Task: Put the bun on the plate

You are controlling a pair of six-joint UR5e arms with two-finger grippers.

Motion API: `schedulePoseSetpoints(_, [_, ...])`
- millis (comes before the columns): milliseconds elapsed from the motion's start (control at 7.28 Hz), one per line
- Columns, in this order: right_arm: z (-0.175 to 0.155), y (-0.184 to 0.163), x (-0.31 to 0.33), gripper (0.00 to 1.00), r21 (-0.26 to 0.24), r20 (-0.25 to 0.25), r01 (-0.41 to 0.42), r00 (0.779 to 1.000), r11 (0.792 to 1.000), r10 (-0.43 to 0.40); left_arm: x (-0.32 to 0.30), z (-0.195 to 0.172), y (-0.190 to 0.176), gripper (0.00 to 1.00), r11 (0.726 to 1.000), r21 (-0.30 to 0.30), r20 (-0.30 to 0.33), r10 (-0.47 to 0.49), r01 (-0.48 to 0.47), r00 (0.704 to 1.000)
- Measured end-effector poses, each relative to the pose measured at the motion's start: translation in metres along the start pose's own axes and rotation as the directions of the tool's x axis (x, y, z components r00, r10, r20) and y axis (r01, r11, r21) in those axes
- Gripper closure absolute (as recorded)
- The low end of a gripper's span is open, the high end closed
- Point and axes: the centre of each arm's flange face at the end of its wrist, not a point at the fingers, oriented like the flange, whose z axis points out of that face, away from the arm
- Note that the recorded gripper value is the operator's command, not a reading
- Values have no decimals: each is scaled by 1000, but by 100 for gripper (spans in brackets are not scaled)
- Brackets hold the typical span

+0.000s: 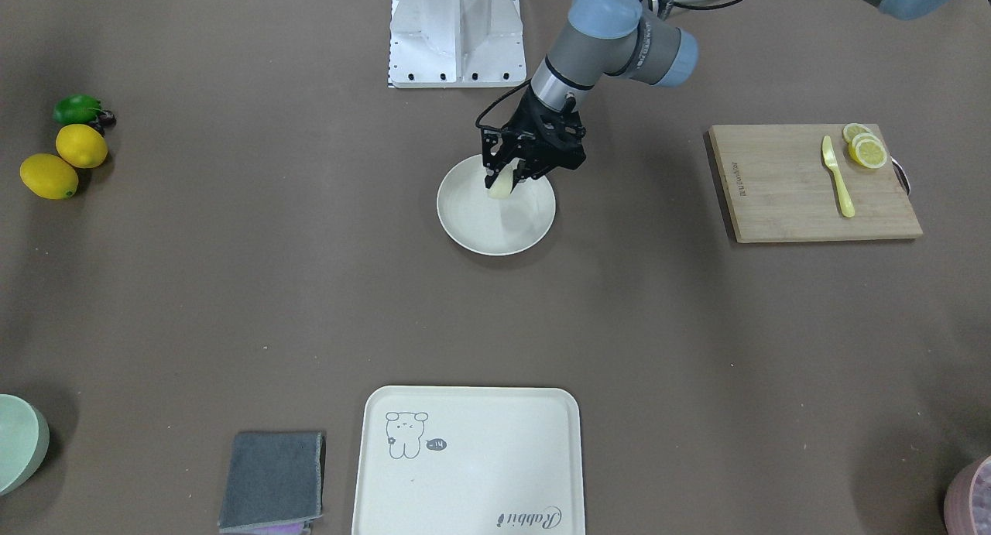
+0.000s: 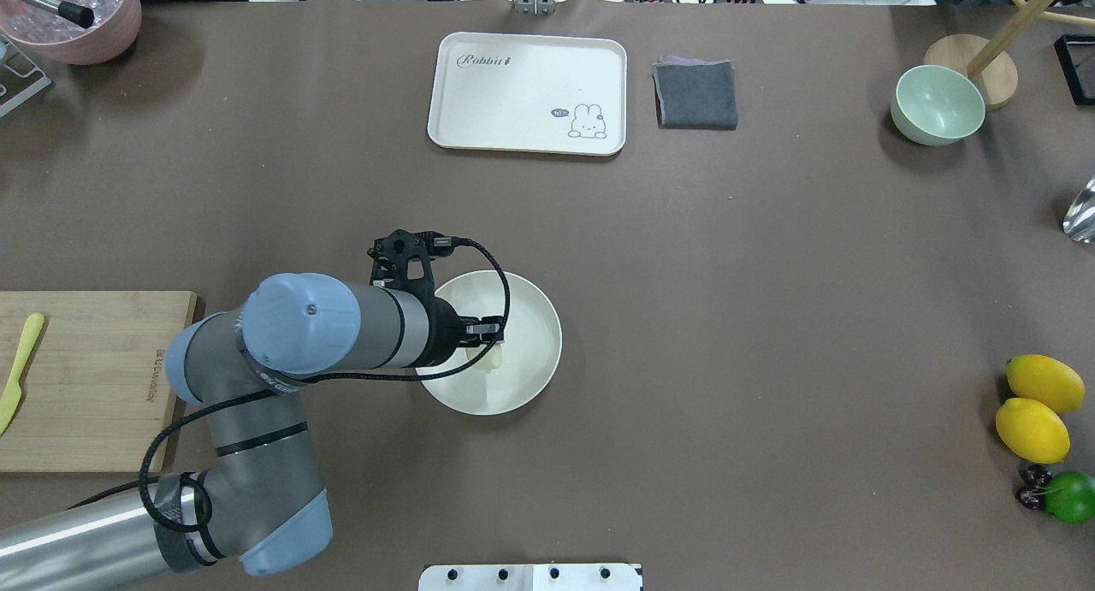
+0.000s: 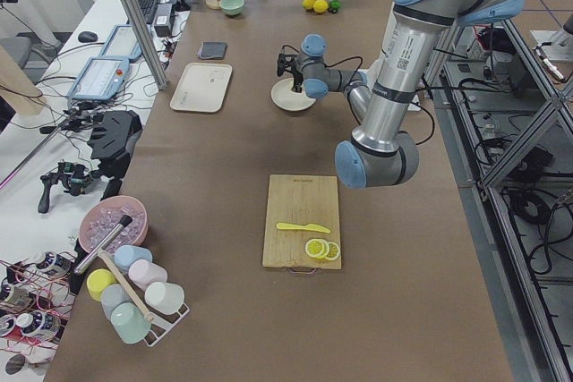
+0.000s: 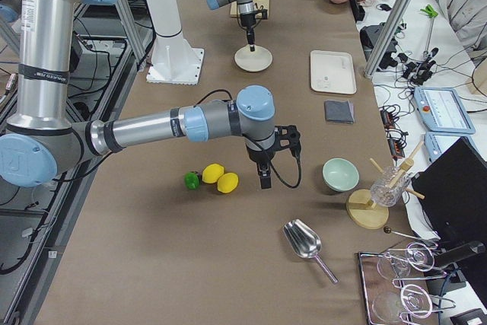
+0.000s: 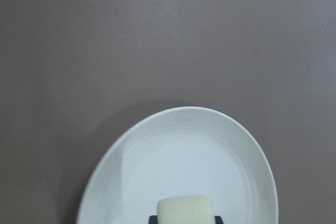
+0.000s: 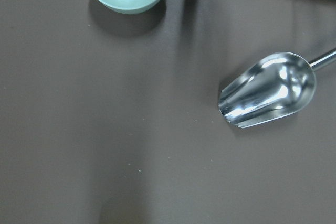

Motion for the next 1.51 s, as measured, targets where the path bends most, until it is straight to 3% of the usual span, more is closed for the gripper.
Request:
schedulePoseSetpoints(275, [2,11,13,0,-7,-2,-3,1000,1000,3,0,21,7,3,1000,8,33,-1,0,999])
schedulePoseSetpoints(687, [4,25,20,0,-10,15,-21,1000,1000,21,2,21,5,2,1000,24,34,3,-4,999])
schedulePoseSetpoints(962, [4,27,21,0,-11,17,-25,1000,1000,25,5,-10,-9,2,1000,31,37,-3,2,999])
schedulePoseSetpoints(1237, [6,33,25,0,-16,19,-36,999,999,36,-6,-76,-41,2,999,1,136,34,-34,990])
schedulePoseSetpoints(1511, [11,47,32,0,-33,19,-58,998,998,59,-55,-151,-94,2,988,-58,247,154,-144,957])
